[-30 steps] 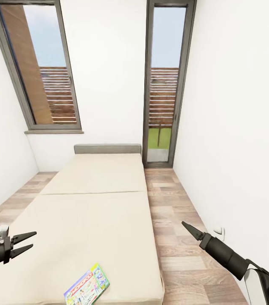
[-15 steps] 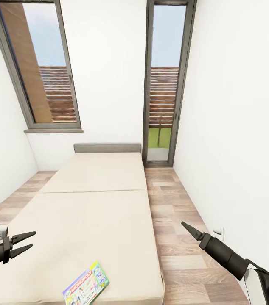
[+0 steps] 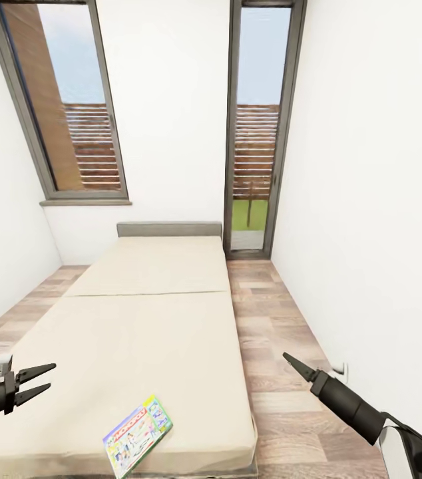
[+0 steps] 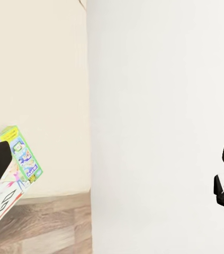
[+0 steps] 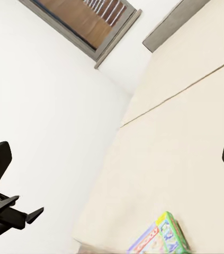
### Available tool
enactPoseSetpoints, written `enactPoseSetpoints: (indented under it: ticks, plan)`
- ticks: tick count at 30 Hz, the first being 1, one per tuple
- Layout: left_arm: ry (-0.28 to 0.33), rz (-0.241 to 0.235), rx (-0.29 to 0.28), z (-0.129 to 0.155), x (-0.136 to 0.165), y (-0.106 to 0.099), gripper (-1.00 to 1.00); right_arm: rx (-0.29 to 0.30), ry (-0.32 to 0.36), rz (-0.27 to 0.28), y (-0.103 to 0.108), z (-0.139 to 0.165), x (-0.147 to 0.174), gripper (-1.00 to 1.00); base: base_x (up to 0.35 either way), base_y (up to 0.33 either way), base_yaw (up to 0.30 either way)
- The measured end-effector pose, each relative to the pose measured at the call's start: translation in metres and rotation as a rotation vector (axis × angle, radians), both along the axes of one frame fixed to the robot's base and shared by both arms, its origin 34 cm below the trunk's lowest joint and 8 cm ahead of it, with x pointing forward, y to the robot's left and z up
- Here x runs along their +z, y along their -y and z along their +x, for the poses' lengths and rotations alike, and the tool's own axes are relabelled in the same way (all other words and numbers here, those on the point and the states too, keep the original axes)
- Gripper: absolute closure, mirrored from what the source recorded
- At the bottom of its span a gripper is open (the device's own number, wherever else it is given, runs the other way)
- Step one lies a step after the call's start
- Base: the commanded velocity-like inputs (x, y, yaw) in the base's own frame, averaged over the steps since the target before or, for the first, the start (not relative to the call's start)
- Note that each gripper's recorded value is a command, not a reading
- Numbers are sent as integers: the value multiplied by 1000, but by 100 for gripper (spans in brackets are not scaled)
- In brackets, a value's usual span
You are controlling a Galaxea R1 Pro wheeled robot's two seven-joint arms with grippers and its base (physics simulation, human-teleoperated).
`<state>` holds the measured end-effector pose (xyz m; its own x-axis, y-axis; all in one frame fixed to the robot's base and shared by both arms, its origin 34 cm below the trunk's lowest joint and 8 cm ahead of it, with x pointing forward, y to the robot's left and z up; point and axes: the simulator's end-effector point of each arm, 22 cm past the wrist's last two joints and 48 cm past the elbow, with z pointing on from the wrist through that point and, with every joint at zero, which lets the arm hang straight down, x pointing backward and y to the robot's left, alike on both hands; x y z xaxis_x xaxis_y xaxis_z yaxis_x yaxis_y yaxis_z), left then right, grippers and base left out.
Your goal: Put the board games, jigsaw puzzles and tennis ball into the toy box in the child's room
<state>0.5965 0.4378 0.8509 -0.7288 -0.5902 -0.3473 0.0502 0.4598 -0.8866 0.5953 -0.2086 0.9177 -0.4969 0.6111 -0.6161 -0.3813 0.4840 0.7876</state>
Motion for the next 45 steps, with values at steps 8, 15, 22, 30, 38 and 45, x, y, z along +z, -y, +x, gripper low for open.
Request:
enactPoseSetpoints:
  ticks: [8,15,22,30,38,45]
  plan:
    - [1,2,0,0,-13,0,-100,3,-37,22,-2,-1,-27,-100,-54,0,0]
    - [-1,4,1,-1,-26,0,-100,3,-46,25,-2,-2,-42,-100,-9,0,0]
    - [-9,7,-3,-2,-41,2,-100,3,-66,33,-2,-3,-62,-100,-1,0,0]
    - [-61,4,19,-7,-74,1,-100,6,-112,55,-5,-6,-93,-100,0,0,0]
    - [-109,3,37,-15,-106,0,-100,9,-151,78,-8,-8,-121,-100,0,0,0]
    - [-117,-3,36,-16,-124,5,-100,29,-181,124,-12,-11,-134,-100,0,0,0]
